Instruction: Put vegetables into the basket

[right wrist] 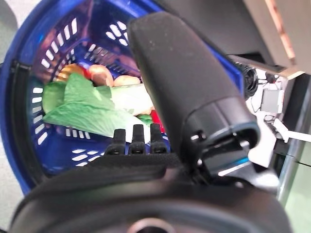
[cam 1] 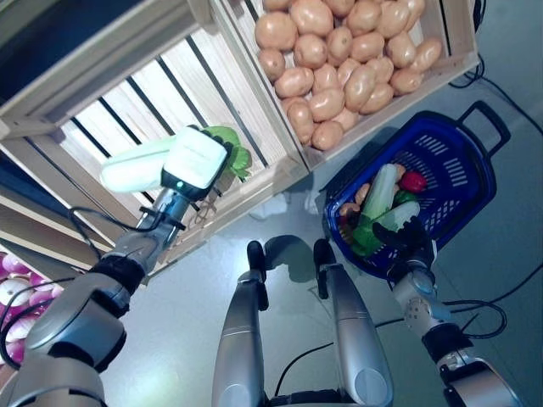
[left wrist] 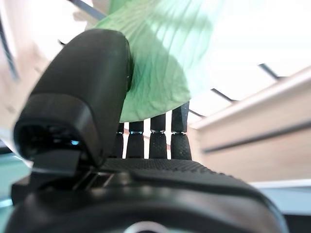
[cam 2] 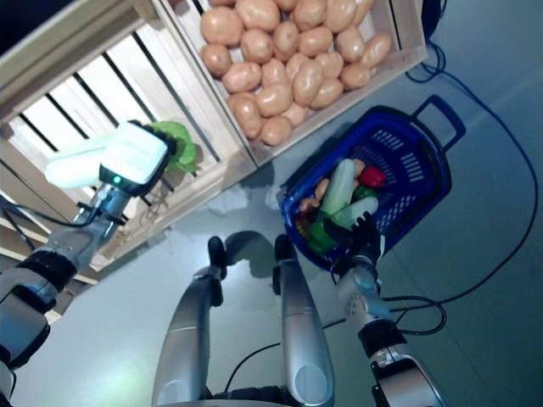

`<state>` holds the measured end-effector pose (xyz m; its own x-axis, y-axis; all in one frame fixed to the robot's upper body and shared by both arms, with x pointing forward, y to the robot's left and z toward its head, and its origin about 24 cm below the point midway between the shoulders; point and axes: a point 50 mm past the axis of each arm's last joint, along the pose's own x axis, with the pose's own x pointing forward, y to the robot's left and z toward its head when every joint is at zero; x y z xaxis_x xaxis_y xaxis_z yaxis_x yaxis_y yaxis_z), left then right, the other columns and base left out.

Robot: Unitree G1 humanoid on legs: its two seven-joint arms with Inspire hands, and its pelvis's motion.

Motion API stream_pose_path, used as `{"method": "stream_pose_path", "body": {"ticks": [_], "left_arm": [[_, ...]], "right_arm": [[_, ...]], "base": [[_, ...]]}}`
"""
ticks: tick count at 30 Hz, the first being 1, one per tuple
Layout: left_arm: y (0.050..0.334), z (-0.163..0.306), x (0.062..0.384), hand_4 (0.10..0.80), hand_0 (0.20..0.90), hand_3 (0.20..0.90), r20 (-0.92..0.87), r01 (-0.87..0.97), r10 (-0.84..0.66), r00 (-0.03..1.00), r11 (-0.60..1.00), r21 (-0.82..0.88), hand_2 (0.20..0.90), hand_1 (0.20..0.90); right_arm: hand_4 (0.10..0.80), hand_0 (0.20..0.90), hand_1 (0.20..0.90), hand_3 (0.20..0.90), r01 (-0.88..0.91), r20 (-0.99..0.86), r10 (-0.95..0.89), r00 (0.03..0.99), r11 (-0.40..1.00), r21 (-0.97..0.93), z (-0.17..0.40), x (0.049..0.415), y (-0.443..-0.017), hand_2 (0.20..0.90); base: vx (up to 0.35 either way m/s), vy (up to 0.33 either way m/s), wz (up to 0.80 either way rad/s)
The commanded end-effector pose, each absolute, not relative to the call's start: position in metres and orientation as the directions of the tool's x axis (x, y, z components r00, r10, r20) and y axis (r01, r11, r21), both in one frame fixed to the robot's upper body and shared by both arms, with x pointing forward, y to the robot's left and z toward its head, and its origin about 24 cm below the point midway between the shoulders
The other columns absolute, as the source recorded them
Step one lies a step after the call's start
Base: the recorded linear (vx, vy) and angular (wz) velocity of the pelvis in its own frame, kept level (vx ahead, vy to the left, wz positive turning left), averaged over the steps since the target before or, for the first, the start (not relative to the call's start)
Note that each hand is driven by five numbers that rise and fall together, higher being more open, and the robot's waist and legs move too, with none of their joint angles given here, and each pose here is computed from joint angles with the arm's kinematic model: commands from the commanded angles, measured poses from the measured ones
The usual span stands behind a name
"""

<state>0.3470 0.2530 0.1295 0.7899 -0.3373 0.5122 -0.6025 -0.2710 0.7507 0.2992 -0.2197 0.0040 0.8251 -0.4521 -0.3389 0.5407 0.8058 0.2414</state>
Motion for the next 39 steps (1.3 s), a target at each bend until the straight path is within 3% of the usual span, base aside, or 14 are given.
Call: {"method": "stream_pose_path", "body": {"ticks": [1, 8, 15, 20, 25, 32, 39], "left_arm": [[0.265, 0.176, 0.338, 0.400, 0.300, 0.300, 0.782, -0.825, -0.268, 0.563, -0.119, 0.553, 0.300, 0.300], [0.249, 0.153, 0.307, 0.400, 0.300, 0.300, 0.887, -0.870, -0.156, 0.435, 0.182, 0.458, 0.300, 0.300], [0.220, 0.139, 0.275, 0.400, 0.300, 0.300, 0.903, -0.778, -0.003, 0.430, 0.505, 0.372, 0.300, 0.300], [0.216, 0.141, 0.260, 0.400, 0.300, 0.300, 0.836, -0.610, 0.177, 0.520, 0.761, 0.219, 0.300, 0.300], [0.205, 0.137, 0.251, 0.400, 0.300, 0.300, 0.690, -0.299, 0.205, 0.694, 0.954, 0.018, 0.300, 0.300], [0.185, 0.110, 0.257, 0.400, 0.300, 0.300, 0.445, 0.092, 0.094, 0.891, 0.921, -0.379, 0.300, 0.300], [0.173, 0.098, 0.260, 0.400, 0.300, 0.300, 0.349, 0.163, 0.039, 0.936, 0.832, -0.531, 0.300, 0.300]], "right_arm": [[0.800, 0.900, 0.900, 0.900, 0.581, -0.235, -0.535, 0.811, 0.782, 0.225, 0.018, 0.291, -0.236, 0.900], [0.800, 0.900, 0.900, 0.900, 0.638, -0.277, -0.580, 0.766, 0.738, 0.218, -0.002, 0.267, -0.245, 0.900], [0.800, 0.900, 0.900, 0.900, 0.679, -0.318, -0.610, 0.726, 0.711, 0.186, -0.017, 0.244, -0.245, 0.900], [0.800, 0.900, 0.900, 0.900, 0.730, -0.369, -0.648, 0.667, 0.668, 0.146, -0.033, 0.225, -0.251, 0.900], [0.800, 0.900, 0.900, 0.900, 0.763, -0.404, -0.666, 0.627, 0.630, 0.145, -0.045, 0.209, -0.250, 0.900], [0.800, 0.900, 0.900, 0.900, 0.745, -0.377, -0.655, 0.655, 0.645, 0.171, -0.038, 0.214, -0.243, 0.900], [0.800, 0.900, 0.900, 0.900, 0.718, -0.371, -0.628, 0.684, 0.670, 0.190, -0.036, 0.215, -0.238, 0.900]], "base": [[0.064, 0.009, 0.02], [0.080, -0.002, 0.06], [0.091, 0.006, 0.12], [0.157, 0.002, 0.16], [0.127, -0.026, 0.18], [0.064, 0.006, 0.06], [0.045, 0.020, -0.03]]}}
